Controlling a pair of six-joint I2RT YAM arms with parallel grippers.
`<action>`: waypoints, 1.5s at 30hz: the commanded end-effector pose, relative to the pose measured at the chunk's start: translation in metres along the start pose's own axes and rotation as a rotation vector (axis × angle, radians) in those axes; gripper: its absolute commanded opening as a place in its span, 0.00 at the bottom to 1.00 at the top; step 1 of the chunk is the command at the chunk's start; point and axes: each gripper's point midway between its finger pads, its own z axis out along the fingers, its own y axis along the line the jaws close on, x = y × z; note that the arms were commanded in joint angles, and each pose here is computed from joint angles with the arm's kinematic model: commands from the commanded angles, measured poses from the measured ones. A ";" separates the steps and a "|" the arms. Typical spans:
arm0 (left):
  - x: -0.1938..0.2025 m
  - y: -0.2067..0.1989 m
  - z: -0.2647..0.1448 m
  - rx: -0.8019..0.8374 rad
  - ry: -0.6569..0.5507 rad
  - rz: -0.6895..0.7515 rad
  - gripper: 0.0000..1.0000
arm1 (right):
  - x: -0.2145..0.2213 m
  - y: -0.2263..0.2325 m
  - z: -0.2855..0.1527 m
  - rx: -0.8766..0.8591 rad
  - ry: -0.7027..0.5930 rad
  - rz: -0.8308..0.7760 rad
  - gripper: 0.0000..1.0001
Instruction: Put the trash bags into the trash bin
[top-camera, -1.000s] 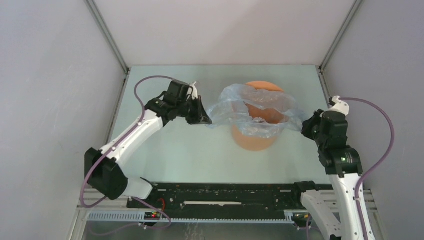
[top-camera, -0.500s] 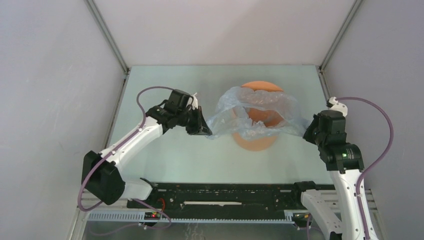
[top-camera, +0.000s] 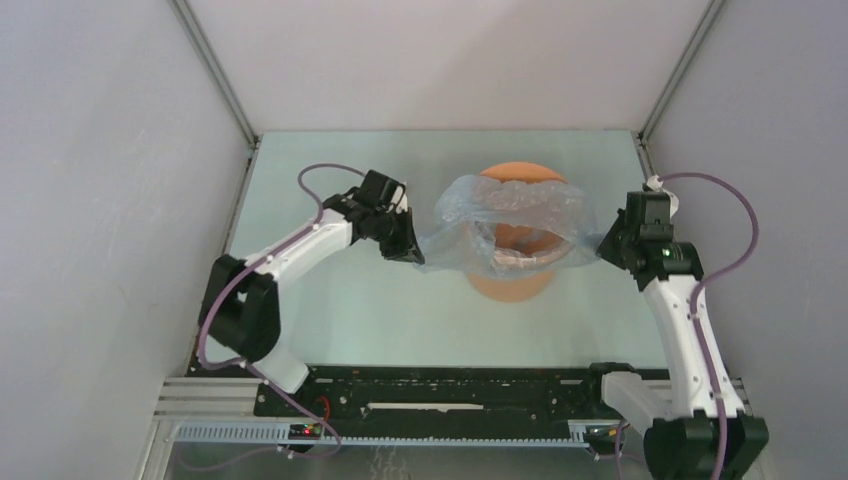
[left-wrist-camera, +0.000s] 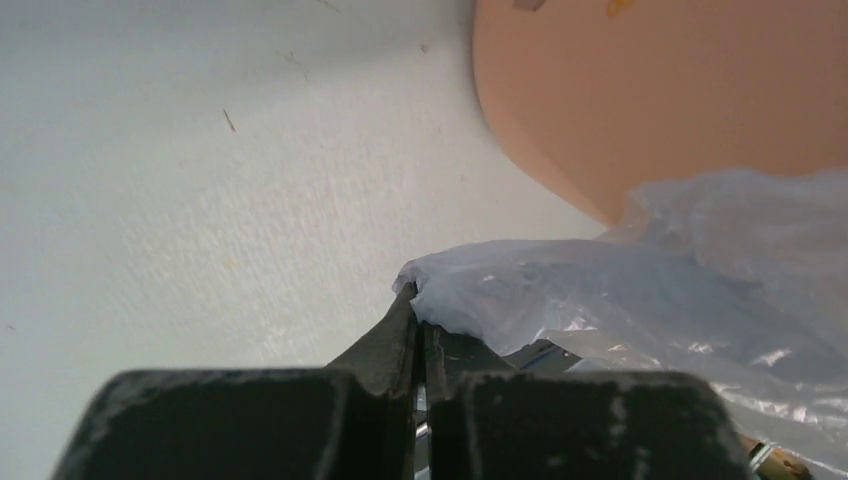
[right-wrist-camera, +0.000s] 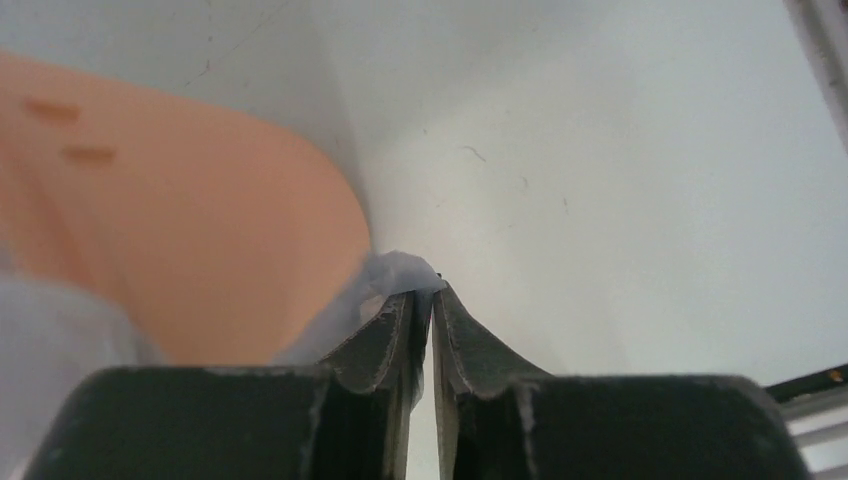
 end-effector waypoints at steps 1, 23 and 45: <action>-0.044 -0.023 -0.019 0.037 -0.111 0.091 0.11 | -0.021 0.021 0.006 -0.112 0.003 0.013 0.26; -0.032 -0.097 -0.155 0.321 -0.631 0.494 0.80 | -0.030 0.074 -0.162 -0.653 -0.216 -0.209 0.80; -0.071 -0.096 -0.071 0.208 -0.694 0.672 0.73 | -0.062 0.103 -0.080 0.003 -0.414 -0.795 0.77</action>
